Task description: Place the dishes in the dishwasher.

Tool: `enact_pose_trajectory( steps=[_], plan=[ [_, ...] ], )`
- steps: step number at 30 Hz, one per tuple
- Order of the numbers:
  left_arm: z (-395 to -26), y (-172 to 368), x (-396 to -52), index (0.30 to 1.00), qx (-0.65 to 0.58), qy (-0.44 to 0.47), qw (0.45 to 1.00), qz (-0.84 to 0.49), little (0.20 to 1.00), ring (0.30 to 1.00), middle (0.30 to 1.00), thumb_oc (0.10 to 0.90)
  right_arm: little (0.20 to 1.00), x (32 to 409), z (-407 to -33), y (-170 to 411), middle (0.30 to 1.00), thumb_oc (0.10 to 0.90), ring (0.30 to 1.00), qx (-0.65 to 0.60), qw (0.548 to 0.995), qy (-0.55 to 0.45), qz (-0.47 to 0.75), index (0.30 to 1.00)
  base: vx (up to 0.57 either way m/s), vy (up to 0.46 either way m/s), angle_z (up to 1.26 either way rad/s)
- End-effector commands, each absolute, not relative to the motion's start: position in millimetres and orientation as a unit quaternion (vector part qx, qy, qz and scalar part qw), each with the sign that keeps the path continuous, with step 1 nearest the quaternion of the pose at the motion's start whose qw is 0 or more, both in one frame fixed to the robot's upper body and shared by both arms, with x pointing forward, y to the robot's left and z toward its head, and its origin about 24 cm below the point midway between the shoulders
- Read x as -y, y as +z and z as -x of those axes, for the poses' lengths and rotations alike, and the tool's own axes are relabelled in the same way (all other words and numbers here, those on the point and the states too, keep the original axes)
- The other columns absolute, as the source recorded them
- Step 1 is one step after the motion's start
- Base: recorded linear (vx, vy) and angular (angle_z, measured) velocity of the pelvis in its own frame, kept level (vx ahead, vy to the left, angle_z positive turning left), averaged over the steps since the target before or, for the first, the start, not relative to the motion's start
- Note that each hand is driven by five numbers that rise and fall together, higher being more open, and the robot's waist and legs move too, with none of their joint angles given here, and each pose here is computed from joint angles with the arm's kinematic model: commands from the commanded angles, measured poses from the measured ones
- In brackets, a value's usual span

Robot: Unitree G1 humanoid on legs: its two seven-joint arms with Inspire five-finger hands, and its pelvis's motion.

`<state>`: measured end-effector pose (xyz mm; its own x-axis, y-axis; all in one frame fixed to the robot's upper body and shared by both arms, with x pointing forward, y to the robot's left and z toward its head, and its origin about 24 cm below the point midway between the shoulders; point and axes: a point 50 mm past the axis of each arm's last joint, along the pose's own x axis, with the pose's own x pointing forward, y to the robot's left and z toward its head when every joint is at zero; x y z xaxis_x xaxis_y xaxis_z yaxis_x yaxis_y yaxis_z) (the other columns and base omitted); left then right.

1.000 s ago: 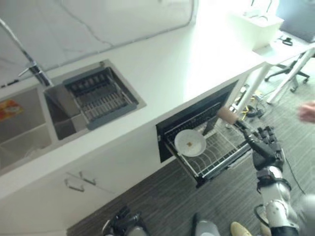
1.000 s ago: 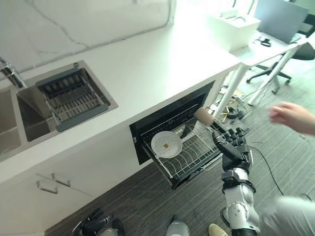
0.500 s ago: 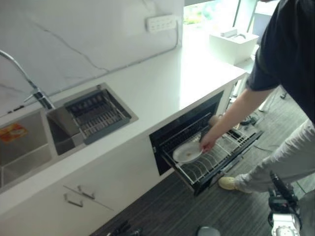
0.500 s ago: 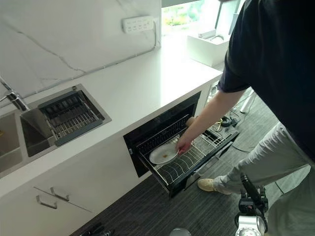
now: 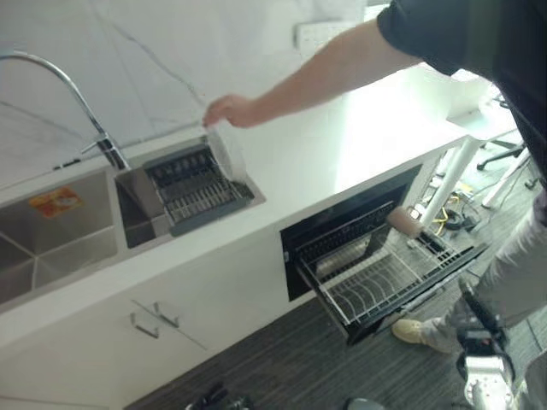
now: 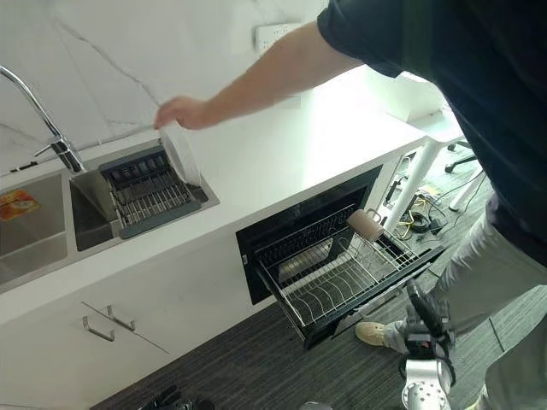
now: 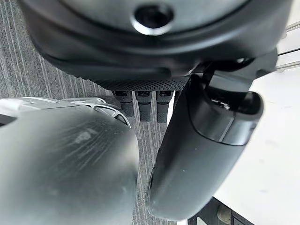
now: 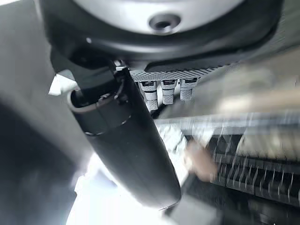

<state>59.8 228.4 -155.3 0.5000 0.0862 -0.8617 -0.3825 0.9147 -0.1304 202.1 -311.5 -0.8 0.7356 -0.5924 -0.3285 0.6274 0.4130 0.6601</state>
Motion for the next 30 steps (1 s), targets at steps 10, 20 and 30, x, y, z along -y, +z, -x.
enact_pose_trajectory(
  steps=[10, 20, 30],
  plan=[
    [-69.3, -148.1, -233.7, 0.900, -0.435, 0.153, 0.875, 0.150, 0.900, 0.900, 0.900, 0.800, 0.900, 304.4, -226.6, 130.1, 0.900, 0.800, 0.900, 0.241, 0.918, -0.226, -0.220, 0.900, 0.01, 0.043, 0.01],
    [-73.6, -146.2, -243.9, 0.900, -0.430, 0.153, 0.879, 0.136, 0.900, 0.900, 0.900, 0.800, 0.900, 280.2, -246.8, 156.6, 0.900, 0.800, 0.900, 0.236, 0.958, -0.074, -0.143, 0.900, 0.02, 0.010, 0.19],
    [-64.8, -148.8, -251.2, 0.900, -0.448, 0.159, 0.871, 0.125, 0.900, 0.900, 0.900, 0.800, 0.900, 254.2, -266.9, 174.6, 0.900, 0.800, 0.900, 0.241, 0.967, 0.022, -0.085, 0.900, 0.02, 0.015, 0.29]
  ],
)
